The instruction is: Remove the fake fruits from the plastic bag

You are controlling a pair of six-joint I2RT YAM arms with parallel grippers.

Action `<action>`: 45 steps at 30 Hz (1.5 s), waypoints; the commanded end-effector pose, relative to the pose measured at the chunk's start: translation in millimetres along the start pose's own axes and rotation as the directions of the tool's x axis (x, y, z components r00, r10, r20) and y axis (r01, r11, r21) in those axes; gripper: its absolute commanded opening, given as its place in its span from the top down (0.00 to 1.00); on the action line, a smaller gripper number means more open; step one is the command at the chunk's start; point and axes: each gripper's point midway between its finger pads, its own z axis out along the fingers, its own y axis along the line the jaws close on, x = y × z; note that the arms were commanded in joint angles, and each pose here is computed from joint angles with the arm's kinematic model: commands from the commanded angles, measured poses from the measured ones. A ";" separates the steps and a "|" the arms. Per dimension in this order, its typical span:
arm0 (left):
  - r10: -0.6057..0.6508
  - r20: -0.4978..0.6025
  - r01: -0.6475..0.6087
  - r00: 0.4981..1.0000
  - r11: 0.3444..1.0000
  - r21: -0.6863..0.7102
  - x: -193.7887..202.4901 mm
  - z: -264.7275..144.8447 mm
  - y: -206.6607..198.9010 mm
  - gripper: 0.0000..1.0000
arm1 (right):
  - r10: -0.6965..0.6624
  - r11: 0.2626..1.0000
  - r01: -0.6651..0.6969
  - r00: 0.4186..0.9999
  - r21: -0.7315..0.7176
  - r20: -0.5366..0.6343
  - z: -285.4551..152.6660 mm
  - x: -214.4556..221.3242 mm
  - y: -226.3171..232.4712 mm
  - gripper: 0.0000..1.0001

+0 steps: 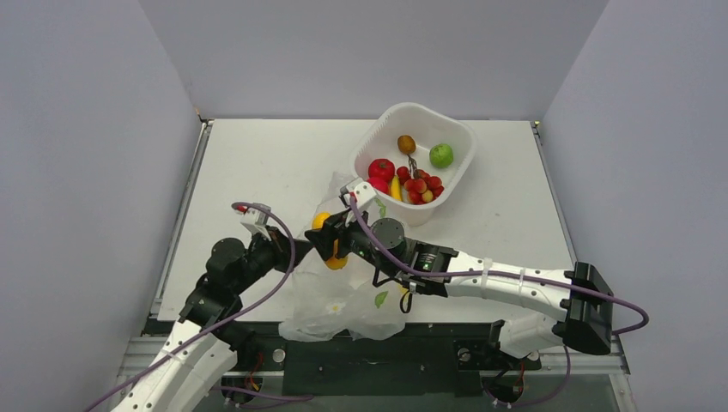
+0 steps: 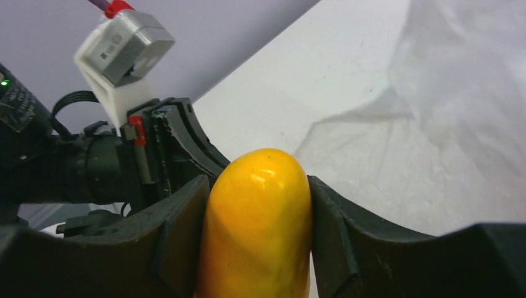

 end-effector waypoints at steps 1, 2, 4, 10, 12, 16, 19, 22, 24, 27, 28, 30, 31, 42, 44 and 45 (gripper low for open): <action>-0.102 0.021 0.097 0.995 0.981 0.170 -13.8 6.1 -35.6 1.00 | -0.027 0.997 0.038 0.987 -0.066 0.157 6.8 -55.3 21.7 1.00; -0.104 0.020 0.099 0.994 0.980 0.172 -13.7 6.2 -35.9 1.00 | -0.028 0.998 0.037 0.983 -0.048 0.180 6.3 -66.6 20.4 1.00; -0.100 0.019 0.096 0.995 0.983 0.159 -12.6 3.8 -33.8 1.00 | -0.031 0.999 0.027 0.977 0.022 0.212 3.3 -81.2 9.5 1.00; -0.080 0.048 0.076 0.996 0.995 0.068 -12.7 -5.4 -18.2 1.00 | -0.043 0.989 -0.004 0.950 0.151 0.309 -27.9 -128.5 -27.0 1.00; -0.072 0.054 0.071 0.996 0.997 0.028 -15.3 -8.3 -13.2 1.00 | -0.040 0.982 -0.025 0.941 0.189 0.337 -44.5 -141.4 -43.9 1.00; -0.031 0.084 0.038 0.996 0.996 -0.080 -30.1 -16.2 -1.8 1.00 | -0.064 0.935 -0.088 0.911 0.345 0.406 -89.5 -158.4 -92.0 1.00; 0.039 0.114 -0.022 0.993 0.988 -0.151 -48.9 -25.1 2.4 1.00 | -0.089 0.866 -0.142 0.899 0.479 0.428 -121.6 -156.1 -135.0 1.00; 0.126 0.161 -0.084 0.979 0.965 -0.247 -78.3 -37.9 6.5 1.00 | -0.102 0.811 -0.166 0.904 0.562 0.415 -136.4 -148.1 -164.2 1.00; 0.233 0.157 -0.174 0.960 0.931 -0.321 -96.2 -45.4 12.0 1.00 | -0.095 0.783 -0.176 0.914 0.596 0.395 -138.0 -139.6 -181.4 1.00; 0.331 0.109 -0.253 0.937 0.861 -0.442 -120.8 -54.3 21.8 1.00 | -0.070 0.744 -0.156 0.949 0.650 0.308 -127.8 -122.1 -208.7 1.00; 0.376 0.088 -0.288 0.923 0.822 -0.491 -128.1 -58.7 28.6 1.00 | -0.054 0.748 -0.145 0.959 0.647 0.277 -117.4 -115.3 -211.7 1.00; 0.422 0.052 -0.324 0.905 0.765 -0.557 -140.4 -63.6 36.5 1.00 | -0.037 0.731 -0.123 0.975 0.671 0.219 -106.1 -103.9 -223.4 1.00; 0.435 0.049 -0.322 0.899 0.734 -0.598 -147.7 -67.7 41.3 1.00 | -0.028 0.726 -0.113 0.981 0.678 0.194 -102.9 -98.9 -228.5 1.00; 0.494 0.076 -0.247 0.866 0.556 -0.794 -162.3 -96.0 78.4 0.59 | 0.011 0.644 0.046 0.998 0.763 -0.069 -35.9 -65.1 -281.8 1.00; 0.492 0.050 -0.264 0.869 0.547 -0.795 -156.8 -95.6 82.0 0.49 | -0.005 0.614 0.074 0.996 0.786 -0.090 -32.0 -65.8 -293.7 1.00; 0.491 0.044 -0.269 0.870 0.546 -0.794 -155.3 -96.1 82.5 0.42 | -0.009 0.602 0.090 0.994 0.794 -0.106 -28.3 -65.3 -300.7 1.00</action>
